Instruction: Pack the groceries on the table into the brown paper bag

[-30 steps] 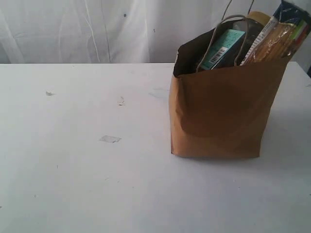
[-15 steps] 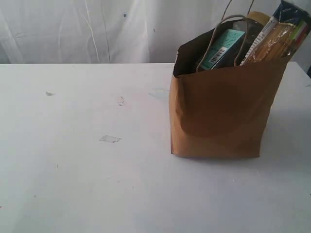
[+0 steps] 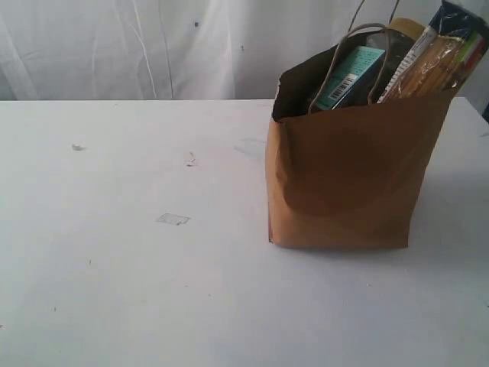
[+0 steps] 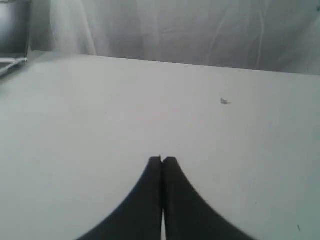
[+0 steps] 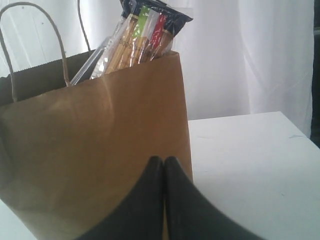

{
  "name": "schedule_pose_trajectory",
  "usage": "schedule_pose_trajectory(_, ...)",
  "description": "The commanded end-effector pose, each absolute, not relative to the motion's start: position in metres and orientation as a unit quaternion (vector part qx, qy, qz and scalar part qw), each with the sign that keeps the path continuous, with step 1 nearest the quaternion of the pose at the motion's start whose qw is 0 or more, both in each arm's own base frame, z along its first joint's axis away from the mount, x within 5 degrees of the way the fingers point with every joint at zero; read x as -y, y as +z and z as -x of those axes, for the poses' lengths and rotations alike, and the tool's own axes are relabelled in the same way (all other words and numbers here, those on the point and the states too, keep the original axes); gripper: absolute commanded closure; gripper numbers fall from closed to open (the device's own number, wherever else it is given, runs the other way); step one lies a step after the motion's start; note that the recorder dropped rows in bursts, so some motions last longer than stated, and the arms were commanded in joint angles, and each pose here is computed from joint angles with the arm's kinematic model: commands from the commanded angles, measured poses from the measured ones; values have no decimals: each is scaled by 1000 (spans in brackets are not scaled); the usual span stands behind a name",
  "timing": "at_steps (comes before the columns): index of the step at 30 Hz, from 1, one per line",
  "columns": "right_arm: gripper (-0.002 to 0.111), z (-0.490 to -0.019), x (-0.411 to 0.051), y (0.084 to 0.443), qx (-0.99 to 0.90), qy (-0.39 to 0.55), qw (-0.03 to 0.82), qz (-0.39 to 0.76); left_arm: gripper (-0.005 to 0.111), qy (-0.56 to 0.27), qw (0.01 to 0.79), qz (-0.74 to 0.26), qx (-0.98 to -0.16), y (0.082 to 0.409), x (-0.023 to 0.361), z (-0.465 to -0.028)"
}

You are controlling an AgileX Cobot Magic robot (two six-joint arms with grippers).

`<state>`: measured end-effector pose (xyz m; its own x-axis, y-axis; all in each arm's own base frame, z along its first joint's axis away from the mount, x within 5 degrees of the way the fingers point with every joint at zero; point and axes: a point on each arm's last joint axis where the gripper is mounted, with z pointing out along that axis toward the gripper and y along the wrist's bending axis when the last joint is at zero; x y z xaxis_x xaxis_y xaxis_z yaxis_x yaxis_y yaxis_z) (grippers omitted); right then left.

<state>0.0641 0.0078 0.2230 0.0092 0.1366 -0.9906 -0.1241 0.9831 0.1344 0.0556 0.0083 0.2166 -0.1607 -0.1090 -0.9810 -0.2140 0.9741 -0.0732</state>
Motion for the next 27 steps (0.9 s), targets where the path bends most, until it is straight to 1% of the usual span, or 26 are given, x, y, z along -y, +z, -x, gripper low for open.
schedule_pose_trajectory(1, 108, -64, -8, 222, -700, 92, 708, -7, 107, 4, 632, 187, -752, 189, -12, -53)
schedule_pose_trajectory(2, 108, -64, -8, 222, -700, 92, 708, -7, 107, 12, 625, 184, -759, 180, -13, -54)
schedule_pose_trajectory(4, 108, -64, -8, 222, -700, 92, 708, -7, 107, 31, 620, 159, -768, 178, -13, -54)
schedule_pose_trajectory(6, 108, -64, -8, 222, -700, 92, 708, -7, 107, 17, 580, 148, -801, 169, -10, -52)
schedule_pose_trajectory(8, 108, -64, -8, 222, -700, 92, 708, -7, 107, 8, 570, 127, -812, 167, -7, -51)
schedule_pose_trajectory(12, 108, -64, -8, 222, -700, 92, 708, -7, 107, 21, 566, 59, -822, 166, -4, -51)
schedule_pose_trajectory(15, 108, -64, -8, 222, -700, 92, 708, -7, 107, 36, 568, 39, -821, 167, -5, -52)
schedule_pose_trajectory(27, 108, -64, -8, 222, -700, 92, 708, -7, 107, 36, 568, 39, -822, 166, -5, -52)
